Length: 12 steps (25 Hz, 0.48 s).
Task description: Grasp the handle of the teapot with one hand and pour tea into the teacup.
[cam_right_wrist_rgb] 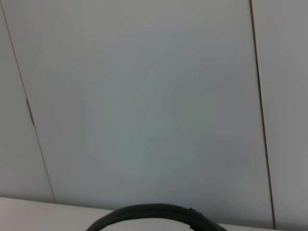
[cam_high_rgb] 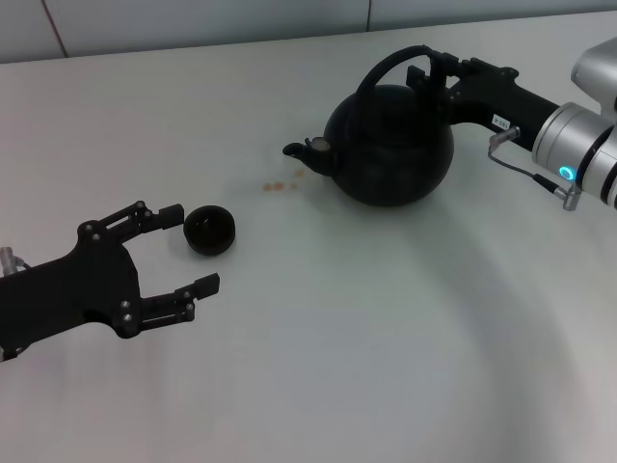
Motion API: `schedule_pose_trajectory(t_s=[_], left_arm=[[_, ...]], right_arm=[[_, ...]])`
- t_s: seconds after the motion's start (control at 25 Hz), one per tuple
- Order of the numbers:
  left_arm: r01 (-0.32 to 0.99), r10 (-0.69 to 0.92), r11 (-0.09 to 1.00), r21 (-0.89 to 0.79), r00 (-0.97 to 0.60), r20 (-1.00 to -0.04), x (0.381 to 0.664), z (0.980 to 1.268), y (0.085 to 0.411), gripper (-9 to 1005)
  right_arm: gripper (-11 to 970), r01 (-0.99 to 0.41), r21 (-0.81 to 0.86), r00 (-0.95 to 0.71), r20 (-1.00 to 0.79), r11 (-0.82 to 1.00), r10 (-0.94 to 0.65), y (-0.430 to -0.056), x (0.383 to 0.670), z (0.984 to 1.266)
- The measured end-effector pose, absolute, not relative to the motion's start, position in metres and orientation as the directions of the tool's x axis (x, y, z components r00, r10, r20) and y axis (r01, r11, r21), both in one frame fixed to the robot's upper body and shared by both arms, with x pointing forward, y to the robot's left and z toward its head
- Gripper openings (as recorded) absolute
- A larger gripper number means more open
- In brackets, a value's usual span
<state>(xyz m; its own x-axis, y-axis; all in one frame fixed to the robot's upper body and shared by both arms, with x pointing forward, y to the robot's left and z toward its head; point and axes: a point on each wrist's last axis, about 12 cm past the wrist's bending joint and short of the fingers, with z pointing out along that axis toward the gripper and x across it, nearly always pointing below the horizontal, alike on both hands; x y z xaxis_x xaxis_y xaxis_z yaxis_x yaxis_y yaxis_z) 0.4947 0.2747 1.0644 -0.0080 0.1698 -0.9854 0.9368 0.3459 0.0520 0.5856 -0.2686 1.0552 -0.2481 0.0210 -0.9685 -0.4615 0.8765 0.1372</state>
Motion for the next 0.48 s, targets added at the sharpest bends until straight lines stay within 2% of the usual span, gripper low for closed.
schedule_pose_trajectory(t_s=[0.2,0.48], left_arm=[[0.937,0.172,0.345,0.055,-0.006,-0.985,0.496,1.065,0.275,859],[0.936,0.176,0.345,0.064,0.003,-0.984,0.496,1.066,0.276,859]], right_arm=[[525,-0.469,0.141,-0.235,-0.971,0.872,0.030,-0.270,0.582,1.056],[547,-0.513,0.151,-0.188,-0.980,0.845,0.061,-0.279,0.556,1.055]])
